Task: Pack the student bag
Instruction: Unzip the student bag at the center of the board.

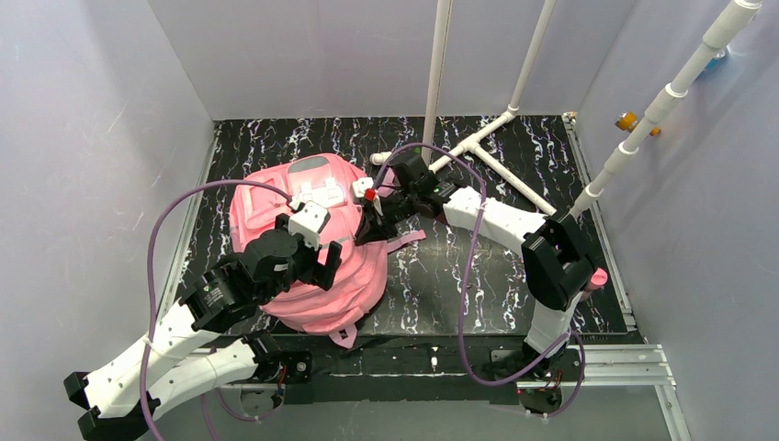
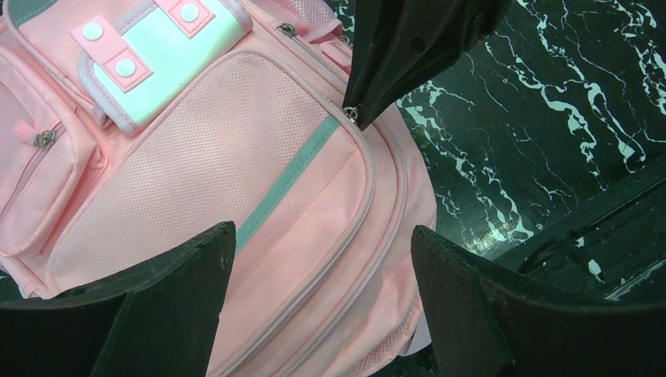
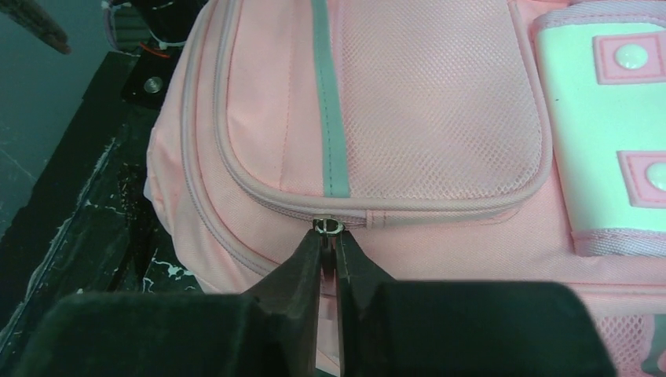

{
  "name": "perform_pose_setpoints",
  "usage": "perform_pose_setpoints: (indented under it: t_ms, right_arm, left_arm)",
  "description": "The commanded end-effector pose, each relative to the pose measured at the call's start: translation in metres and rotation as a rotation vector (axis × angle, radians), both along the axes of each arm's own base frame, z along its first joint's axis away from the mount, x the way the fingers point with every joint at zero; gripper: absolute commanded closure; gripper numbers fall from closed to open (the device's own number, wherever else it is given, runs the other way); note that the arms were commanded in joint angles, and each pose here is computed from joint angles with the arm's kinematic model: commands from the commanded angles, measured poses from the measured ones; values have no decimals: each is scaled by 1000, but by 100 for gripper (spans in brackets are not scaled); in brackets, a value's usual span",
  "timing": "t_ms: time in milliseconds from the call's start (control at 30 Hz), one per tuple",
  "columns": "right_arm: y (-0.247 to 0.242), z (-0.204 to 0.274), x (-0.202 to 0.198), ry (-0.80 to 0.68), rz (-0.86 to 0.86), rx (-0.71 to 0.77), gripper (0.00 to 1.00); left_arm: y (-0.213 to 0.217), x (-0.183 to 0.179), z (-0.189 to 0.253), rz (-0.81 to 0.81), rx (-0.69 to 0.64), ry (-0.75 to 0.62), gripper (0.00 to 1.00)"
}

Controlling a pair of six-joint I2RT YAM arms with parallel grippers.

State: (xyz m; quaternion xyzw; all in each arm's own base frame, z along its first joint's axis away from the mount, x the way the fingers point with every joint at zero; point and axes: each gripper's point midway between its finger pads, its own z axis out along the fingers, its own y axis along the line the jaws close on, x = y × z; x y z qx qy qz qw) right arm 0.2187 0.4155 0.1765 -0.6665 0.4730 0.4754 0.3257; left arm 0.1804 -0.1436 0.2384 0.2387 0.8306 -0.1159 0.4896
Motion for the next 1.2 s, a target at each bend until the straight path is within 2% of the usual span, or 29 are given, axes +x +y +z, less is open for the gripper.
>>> perform_pose_setpoints:
  t_ms: [0,67,267,367,500,667,767,867,933,1167]
  right_arm:
    - [4,-3,9,-26,-82,-33,91]
    - [-1,-6,10,-16,-117,-66,99]
    - [-23,-14,13,47,-325,-116,99]
    - [-43,-10,25,56,-482,-102,99]
    - [-68,-3,47,67,-652,-69,99]
    - [-87,6,77,90,-745,-116,99]
    - [-91,5,78,89,-738,-184,99]
    - [-101,-2,71,119,-756,-252,99]
    - [-107,-5,62,149,-762,-283,99]
    - [-137,-18,27,235,-820,-449,99]
  left_arm:
    - [13,5,-3,109,2,14,18]
    - [20,8,-8,195,2,48,17]
    - [38,14,-21,424,-11,169,13]
    - [32,20,-15,430,-60,236,12]
    - [26,26,10,411,-125,198,10]
    - [31,23,7,451,-161,196,10]
    - [26,21,-13,445,-202,213,14]
    - [7,16,-38,368,-289,239,31]
    - [-6,14,-43,300,-345,236,36]
    - [-24,20,-79,275,-396,264,39]
